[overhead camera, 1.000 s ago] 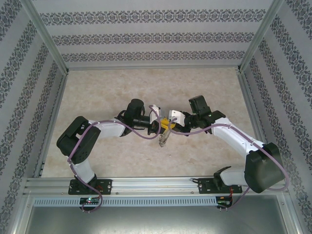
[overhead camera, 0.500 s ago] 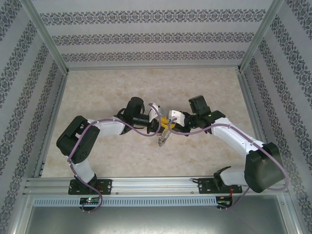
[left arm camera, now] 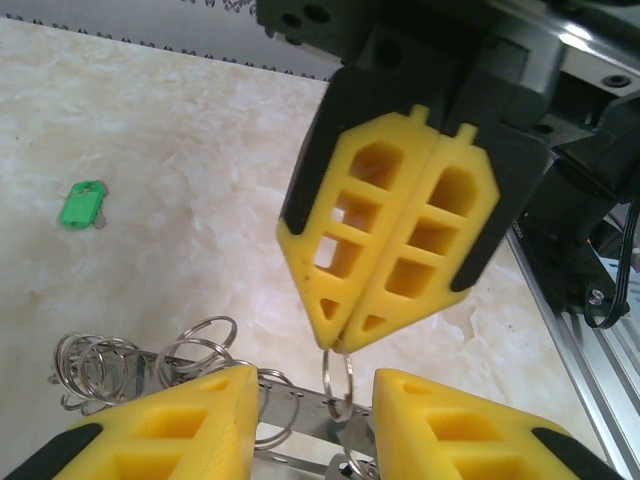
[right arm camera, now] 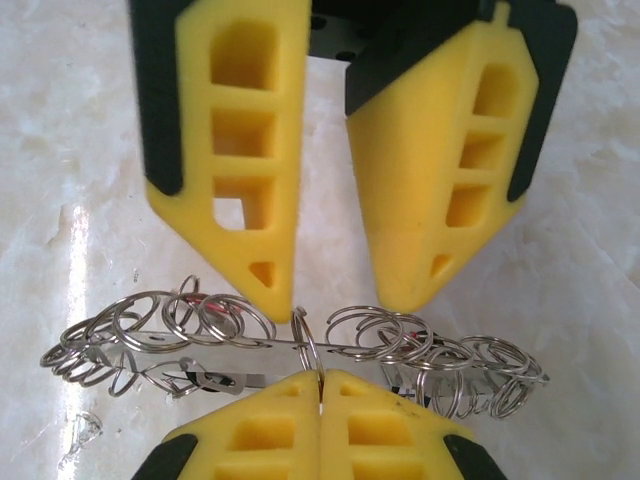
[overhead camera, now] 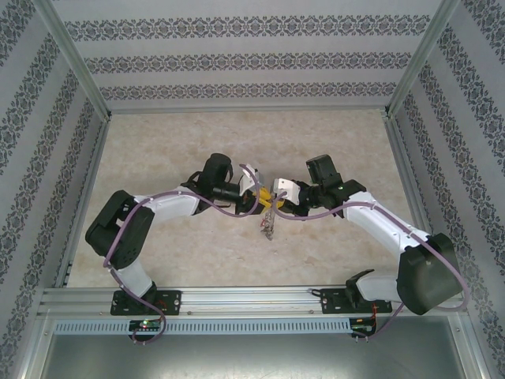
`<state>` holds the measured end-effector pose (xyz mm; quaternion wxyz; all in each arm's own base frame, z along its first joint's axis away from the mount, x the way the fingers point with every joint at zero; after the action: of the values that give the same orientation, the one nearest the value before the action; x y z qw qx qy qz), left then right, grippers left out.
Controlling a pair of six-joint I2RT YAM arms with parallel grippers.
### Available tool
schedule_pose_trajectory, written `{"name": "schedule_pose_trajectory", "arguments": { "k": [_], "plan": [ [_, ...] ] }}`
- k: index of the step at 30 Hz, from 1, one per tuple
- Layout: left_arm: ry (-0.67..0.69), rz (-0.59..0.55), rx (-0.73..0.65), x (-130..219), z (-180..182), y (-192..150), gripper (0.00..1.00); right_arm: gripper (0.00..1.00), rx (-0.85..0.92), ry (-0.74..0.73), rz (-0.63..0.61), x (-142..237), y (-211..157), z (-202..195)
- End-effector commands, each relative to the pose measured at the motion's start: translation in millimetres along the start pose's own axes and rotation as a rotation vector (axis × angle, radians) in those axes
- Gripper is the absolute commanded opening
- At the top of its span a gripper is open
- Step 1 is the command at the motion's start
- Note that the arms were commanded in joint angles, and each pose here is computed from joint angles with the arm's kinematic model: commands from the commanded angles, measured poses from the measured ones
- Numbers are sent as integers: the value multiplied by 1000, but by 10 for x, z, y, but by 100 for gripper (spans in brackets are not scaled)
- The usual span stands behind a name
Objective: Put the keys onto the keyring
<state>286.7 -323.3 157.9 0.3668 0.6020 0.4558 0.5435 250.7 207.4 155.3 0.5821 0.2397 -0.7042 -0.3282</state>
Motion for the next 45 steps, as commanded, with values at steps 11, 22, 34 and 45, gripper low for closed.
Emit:
{"name": "schedule_pose_trajectory", "arguments": {
  "k": [11,22,34,45],
  "plan": [
    [-60,19,19,-103,-31,-52,38,0,-14,-22,-4,24,-31,-7],
    [-25,29,-18,-159,-104,-36,30,0,-36,-27,7,5,-46,-36],
    [-12,40,-9,-193,-88,-99,0,0,-40,-24,8,-4,-42,-37],
    [113,10,114,-103,124,-71,0,25,-69,-55,-53,123,2,-50]
  ]
}}
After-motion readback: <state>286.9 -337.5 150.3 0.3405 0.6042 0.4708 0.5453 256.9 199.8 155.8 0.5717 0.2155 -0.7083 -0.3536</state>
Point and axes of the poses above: each hand's point on the last joint's axis, 136 mm out from that joint toward the fingers, its own x axis back along the fingers, its own z axis along the line the jaws close on, y = z × x, the point moved 2 cm from there along x, back along the fingers, and after that the axes turned 2 degrees about -x, right-handed, at the moved point
